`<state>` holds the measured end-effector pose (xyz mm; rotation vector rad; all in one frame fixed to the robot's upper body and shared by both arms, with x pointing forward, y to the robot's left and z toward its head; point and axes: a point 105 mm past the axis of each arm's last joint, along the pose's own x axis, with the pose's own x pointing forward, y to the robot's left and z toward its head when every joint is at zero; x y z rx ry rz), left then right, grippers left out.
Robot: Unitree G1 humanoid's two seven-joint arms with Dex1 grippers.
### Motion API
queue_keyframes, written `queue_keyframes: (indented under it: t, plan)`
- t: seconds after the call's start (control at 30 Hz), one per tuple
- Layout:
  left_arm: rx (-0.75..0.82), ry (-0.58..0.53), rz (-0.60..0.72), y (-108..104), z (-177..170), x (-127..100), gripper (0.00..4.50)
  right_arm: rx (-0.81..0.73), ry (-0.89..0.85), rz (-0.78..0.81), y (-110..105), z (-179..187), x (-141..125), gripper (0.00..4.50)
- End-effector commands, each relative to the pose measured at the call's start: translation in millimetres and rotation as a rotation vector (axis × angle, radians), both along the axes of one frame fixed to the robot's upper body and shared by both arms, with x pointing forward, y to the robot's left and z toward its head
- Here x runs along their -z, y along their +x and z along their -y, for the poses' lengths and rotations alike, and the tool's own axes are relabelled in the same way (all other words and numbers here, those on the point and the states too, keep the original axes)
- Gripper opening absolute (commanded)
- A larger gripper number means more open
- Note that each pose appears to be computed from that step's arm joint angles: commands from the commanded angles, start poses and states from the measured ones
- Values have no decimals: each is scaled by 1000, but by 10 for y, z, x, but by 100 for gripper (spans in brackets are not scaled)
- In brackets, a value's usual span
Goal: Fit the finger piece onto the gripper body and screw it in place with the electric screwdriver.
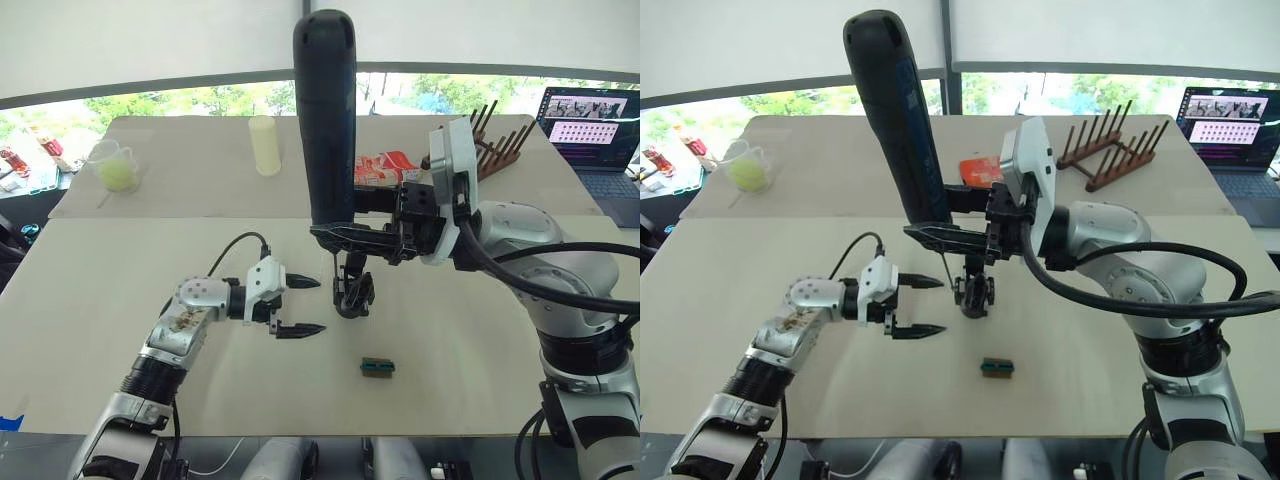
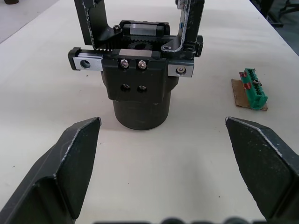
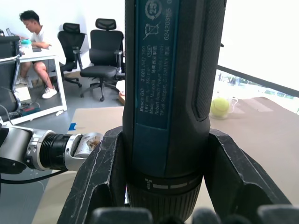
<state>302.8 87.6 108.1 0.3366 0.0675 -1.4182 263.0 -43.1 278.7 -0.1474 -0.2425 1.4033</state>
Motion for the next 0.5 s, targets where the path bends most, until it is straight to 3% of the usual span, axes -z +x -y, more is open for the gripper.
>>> queue_keyframes:
  t: [0.03, 0.5]
  plan:
    - [29, -1, 44, 11, 45, -81, 450, -9, 22, 65, -54, 25, -133, 191]
    - [46, 9, 61, 46, 59, -99, 450, 35, 4, 63, 24, 108, -7, 191]
